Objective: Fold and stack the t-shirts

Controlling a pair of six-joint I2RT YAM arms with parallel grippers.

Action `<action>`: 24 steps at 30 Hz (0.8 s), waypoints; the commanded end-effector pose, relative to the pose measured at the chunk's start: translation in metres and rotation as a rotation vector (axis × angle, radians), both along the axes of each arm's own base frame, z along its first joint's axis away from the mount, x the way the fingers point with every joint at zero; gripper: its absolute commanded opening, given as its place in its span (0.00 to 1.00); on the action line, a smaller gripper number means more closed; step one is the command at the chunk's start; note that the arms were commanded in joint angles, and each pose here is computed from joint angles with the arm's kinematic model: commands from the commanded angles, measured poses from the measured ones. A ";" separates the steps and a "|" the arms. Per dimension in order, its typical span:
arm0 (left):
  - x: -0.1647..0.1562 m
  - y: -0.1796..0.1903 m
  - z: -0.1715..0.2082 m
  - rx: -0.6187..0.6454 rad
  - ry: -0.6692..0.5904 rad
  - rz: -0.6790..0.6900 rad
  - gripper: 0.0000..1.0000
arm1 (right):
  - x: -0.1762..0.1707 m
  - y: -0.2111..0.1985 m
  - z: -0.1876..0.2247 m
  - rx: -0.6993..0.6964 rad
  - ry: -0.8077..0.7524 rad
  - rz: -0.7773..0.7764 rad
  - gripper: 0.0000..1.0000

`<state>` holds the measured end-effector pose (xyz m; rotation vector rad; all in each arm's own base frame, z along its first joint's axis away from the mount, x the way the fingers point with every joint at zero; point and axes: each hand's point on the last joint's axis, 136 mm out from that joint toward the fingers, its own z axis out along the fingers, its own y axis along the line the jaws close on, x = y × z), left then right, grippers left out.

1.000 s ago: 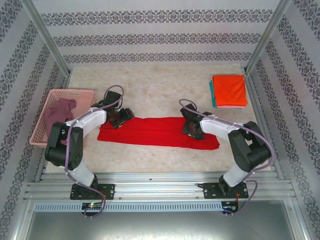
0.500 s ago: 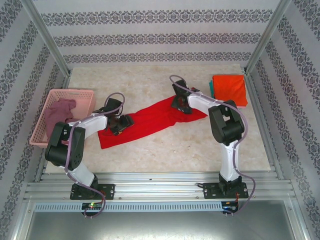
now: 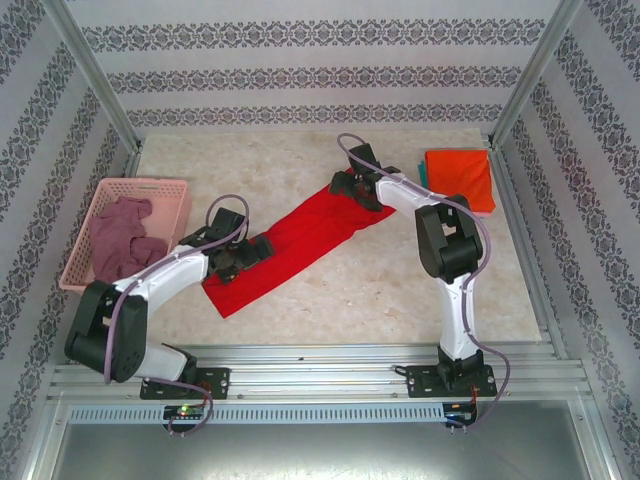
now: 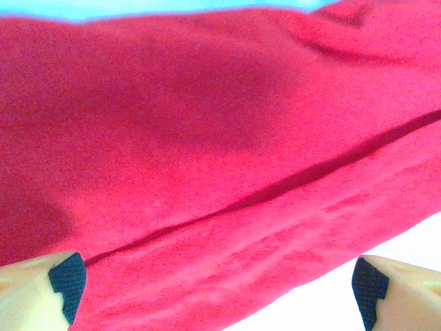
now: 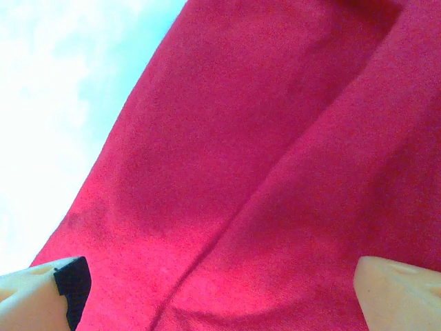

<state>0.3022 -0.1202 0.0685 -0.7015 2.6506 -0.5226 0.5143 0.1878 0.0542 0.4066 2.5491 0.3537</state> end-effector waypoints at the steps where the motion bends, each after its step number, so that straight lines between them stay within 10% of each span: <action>1: 0.006 0.019 0.009 0.051 -0.047 0.005 1.00 | -0.006 -0.018 0.034 -0.032 -0.077 -0.008 0.98; 12: 0.030 0.034 -0.018 -0.005 -0.047 -0.062 0.99 | -0.061 -0.005 -0.008 0.103 0.018 -0.036 0.82; 24: -0.033 -0.018 -0.050 -0.160 0.070 -0.107 1.00 | -0.016 0.003 -0.037 0.077 0.082 -0.009 0.72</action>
